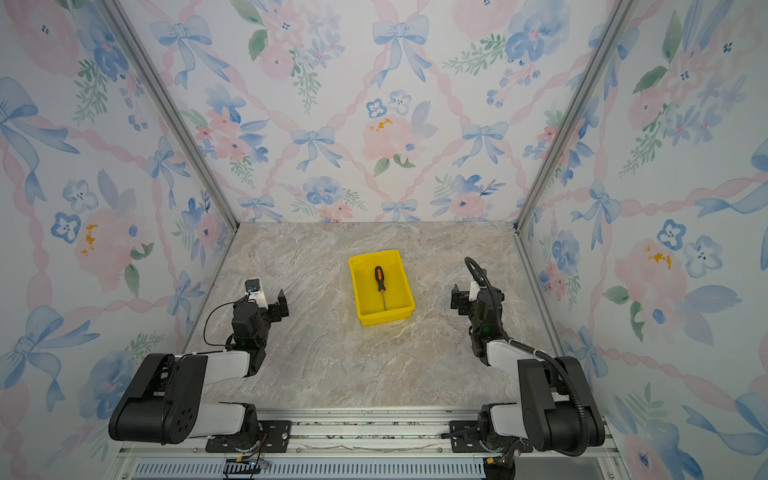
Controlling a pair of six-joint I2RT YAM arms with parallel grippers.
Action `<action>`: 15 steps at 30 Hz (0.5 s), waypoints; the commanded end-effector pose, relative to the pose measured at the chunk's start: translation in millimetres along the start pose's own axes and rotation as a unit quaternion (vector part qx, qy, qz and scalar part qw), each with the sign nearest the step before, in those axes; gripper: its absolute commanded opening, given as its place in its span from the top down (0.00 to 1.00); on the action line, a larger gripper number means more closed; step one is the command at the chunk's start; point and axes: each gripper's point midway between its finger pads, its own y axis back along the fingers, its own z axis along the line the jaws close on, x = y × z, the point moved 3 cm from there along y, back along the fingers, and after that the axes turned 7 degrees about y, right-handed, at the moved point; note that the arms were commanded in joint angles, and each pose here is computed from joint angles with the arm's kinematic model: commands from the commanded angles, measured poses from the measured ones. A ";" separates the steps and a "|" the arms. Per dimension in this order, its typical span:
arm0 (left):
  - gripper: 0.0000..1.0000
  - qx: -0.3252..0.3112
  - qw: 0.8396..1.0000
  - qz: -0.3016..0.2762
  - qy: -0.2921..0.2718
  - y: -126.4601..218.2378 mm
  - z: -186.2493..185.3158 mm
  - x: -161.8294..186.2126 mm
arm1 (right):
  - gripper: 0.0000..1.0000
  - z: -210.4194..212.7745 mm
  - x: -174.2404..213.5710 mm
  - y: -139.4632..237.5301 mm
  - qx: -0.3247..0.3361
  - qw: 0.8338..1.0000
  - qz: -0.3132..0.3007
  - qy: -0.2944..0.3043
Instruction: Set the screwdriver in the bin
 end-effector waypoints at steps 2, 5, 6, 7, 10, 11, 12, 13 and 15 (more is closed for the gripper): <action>0.02 0.008 1.000 -0.025 0.003 -8.1 -4.0 -13.8 | 0.03 -2.9 6.5 -8.7 -0.005 1.000 -0.011 -0.022; 0.02 0.010 1.000 -0.023 0.001 -10.5 -4.7 -9.4 | 0.03 -8.2 10.7 -11.8 -0.013 0.999 -0.013 -0.043; 0.02 0.011 1.000 -0.024 0.001 -11.1 -5.1 -8.2 | 0.03 -9.1 12.0 -11.4 -0.013 0.999 -0.017 -0.047; 0.02 0.012 1.000 -0.023 0.000 -11.7 -5.2 -6.4 | 0.03 -9.5 13.1 -11.0 -0.013 0.999 -0.019 -0.049; 0.02 0.011 1.000 -0.022 0.001 -14.1 -5.2 -2.5 | 0.03 -9.6 15.9 -12.7 -0.013 0.999 -0.019 -0.050; 0.02 0.013 1.000 -0.023 0.000 -14.6 -5.7 -2.8 | 0.03 -9.0 17.0 -13.8 -0.013 0.999 -0.016 -0.050; 0.02 0.013 1.000 -0.023 0.001 -14.2 -5.6 -2.8 | 0.03 -9.3 18.0 -15.2 -0.012 0.999 -0.014 -0.050; 0.03 0.015 1.000 -0.023 0.000 -13.5 -6.2 -2.2 | 0.03 -10.2 19.3 -16.8 -0.008 0.999 -0.012 -0.052; 0.03 0.021 0.999 -0.025 0.000 -12.3 -7.1 -0.6 | 0.03 -10.0 20.3 -19.9 -0.007 0.999 -0.007 -0.054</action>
